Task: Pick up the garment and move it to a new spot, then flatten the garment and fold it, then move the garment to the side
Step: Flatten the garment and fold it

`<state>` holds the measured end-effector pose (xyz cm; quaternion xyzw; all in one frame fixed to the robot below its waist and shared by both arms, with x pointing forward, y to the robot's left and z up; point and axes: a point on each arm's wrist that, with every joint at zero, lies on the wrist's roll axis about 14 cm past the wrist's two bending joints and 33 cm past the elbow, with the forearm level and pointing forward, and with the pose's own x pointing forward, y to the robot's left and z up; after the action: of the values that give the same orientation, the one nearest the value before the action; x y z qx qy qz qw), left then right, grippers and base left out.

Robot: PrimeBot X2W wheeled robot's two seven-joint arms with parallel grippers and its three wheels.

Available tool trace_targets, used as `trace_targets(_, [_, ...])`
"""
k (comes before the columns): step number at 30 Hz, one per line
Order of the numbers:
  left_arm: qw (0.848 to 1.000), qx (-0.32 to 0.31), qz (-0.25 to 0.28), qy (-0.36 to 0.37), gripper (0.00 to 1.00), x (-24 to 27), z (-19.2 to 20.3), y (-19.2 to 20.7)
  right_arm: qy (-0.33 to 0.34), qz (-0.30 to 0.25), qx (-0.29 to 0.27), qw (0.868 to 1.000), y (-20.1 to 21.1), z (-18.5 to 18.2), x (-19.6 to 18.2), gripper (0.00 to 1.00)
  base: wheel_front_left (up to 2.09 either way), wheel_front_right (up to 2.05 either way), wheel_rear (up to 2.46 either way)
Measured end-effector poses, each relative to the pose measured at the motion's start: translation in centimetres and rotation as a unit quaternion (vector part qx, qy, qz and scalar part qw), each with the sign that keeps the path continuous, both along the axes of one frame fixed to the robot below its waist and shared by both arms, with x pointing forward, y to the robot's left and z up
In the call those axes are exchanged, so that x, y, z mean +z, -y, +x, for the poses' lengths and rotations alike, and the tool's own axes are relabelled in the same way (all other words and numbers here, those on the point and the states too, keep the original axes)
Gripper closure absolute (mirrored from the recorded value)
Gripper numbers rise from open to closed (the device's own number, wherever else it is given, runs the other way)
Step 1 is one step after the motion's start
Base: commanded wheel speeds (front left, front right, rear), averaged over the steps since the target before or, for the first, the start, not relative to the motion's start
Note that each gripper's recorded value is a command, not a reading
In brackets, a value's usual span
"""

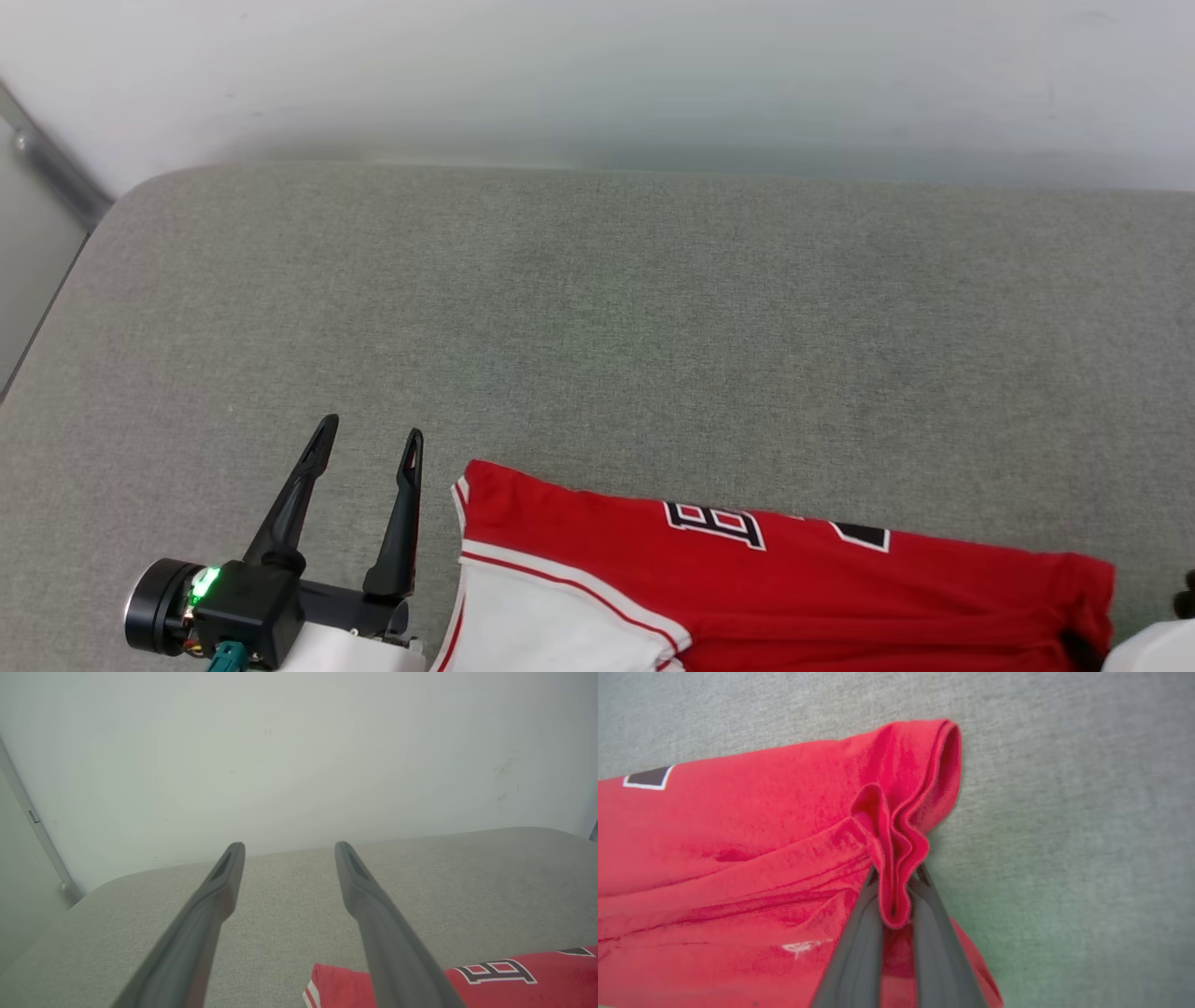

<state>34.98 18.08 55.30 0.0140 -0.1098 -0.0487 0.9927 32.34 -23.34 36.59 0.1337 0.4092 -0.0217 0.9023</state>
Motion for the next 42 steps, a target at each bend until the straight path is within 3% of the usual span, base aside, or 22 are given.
trace_targets(10, [1.0,-0.006,-0.003,0.003,0.0,0.2,0.0,0.4,0.012,-0.086,-0.069,0.994,8.5,-0.9,2.1,1.0,0.0,0.0,0.0])
trace_targets(20, [1.0,-0.008,-0.008,0.009,0.0,0.5,-1.3,0.7,0.043,-0.058,-0.042,0.996,6.3,-0.8,4.8,1.0,0.0,0.0,0.0])
trace_targets(32, [1.0,-0.007,-0.014,0.019,0.0,1.0,-2.3,0.7,0.051,0.047,0.071,0.995,-4.5,-1.8,7.1,1.0,0.0,0.0,0.0])
trace_targets(36, [1.0,-0.004,-0.015,0.019,0.0,1.1,-2.6,0.5,0.056,0.099,0.101,0.988,-8.3,-1.6,7.8,1.0,0.0,0.0,0.0])
trace_targets(42, [1.0,0.007,-0.018,0.015,0.0,0.8,-3.1,0.0,0.06,0.219,0.152,0.962,-14.6,-0.9,8.5,1.0,0.0,0.0,0.0])
